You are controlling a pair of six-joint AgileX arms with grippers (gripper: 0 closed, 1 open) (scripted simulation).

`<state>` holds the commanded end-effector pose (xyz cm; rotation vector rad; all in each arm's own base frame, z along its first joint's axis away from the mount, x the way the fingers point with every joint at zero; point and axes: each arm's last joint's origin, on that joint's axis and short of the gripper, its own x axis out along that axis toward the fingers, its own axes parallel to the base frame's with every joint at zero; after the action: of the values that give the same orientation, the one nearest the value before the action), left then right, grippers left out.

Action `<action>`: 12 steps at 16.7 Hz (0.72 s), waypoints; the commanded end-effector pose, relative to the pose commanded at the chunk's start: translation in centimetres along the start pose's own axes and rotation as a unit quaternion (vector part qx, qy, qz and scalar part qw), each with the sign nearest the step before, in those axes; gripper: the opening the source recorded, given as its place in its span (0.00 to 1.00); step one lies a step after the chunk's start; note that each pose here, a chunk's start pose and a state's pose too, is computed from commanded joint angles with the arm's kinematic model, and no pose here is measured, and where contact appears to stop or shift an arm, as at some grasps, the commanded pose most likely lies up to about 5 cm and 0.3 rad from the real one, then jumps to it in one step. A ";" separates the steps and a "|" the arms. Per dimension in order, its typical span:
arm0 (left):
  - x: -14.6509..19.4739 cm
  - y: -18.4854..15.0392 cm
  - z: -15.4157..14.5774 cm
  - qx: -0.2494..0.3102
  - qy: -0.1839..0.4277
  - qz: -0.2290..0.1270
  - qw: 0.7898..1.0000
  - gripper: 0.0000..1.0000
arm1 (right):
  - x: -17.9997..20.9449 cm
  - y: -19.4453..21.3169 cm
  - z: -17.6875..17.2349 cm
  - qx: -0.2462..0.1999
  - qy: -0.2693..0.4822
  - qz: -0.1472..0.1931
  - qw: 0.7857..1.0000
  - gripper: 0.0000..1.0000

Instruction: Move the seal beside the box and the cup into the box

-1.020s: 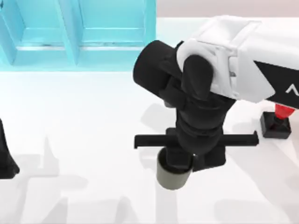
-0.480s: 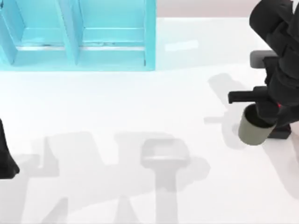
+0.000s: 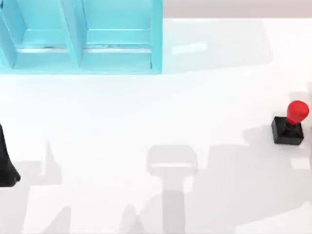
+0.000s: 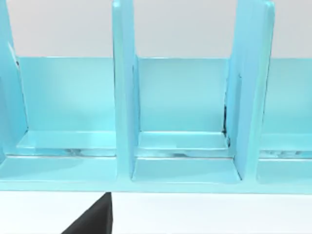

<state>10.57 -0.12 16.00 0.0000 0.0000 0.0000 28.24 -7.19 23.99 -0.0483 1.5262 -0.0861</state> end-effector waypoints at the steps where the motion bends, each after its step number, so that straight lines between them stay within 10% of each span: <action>1: 0.0 0.0 0.0 0.000 0.000 0.000 1.000 1.00 | 0.3 -1.9 -0.9 -0.001 0.002 0.000 1.000 0.00; 12: 0.0 0.0 0.0 0.000 0.000 0.000 1.000 1.00 | 1.3 -9.7 -7.0 -0.007 0.001 0.009 1.000 0.00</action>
<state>10.57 -0.12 16.00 0.0000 0.0000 0.0000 21.05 -16.81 23.21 -0.0459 1.5296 -0.0599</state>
